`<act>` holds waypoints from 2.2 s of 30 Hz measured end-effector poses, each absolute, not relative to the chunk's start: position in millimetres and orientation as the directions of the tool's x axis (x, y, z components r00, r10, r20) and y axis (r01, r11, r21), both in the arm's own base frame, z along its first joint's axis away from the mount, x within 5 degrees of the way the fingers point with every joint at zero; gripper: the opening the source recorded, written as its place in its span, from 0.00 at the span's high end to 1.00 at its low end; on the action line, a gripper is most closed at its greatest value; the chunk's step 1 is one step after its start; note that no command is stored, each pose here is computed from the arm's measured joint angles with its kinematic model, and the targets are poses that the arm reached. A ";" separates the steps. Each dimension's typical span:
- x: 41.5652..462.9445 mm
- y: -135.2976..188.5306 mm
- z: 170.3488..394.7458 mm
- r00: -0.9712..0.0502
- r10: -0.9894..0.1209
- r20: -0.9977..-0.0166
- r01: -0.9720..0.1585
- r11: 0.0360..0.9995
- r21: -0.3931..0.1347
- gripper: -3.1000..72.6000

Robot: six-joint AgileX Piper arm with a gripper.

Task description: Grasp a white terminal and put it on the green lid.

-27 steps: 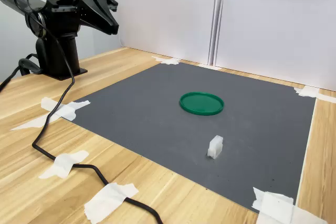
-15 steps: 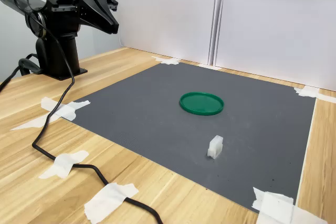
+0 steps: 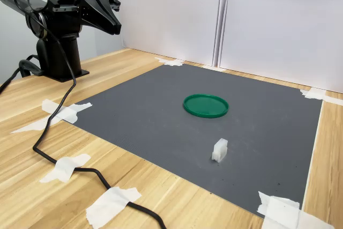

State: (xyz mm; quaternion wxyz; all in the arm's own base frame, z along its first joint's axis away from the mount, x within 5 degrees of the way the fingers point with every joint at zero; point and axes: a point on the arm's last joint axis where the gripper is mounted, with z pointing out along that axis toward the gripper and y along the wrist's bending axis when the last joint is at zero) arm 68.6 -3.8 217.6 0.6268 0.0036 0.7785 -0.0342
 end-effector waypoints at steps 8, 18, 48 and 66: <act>71.9 -4.0 216.2 -0.246 -0.033 -0.969 0.047 0.998 -0.046 0.89; 87.4 -3.7 282.7 -0.449 -0.055 -0.892 0.008 0.998 -0.065 0.89; 231.5 -14.6 334.4 -0.857 -0.273 -0.438 -0.239 0.962 -0.131 0.04; 358.2 -29.0 308.4 -0.908 -0.271 -0.320 -0.244 0.962 -0.123 0.01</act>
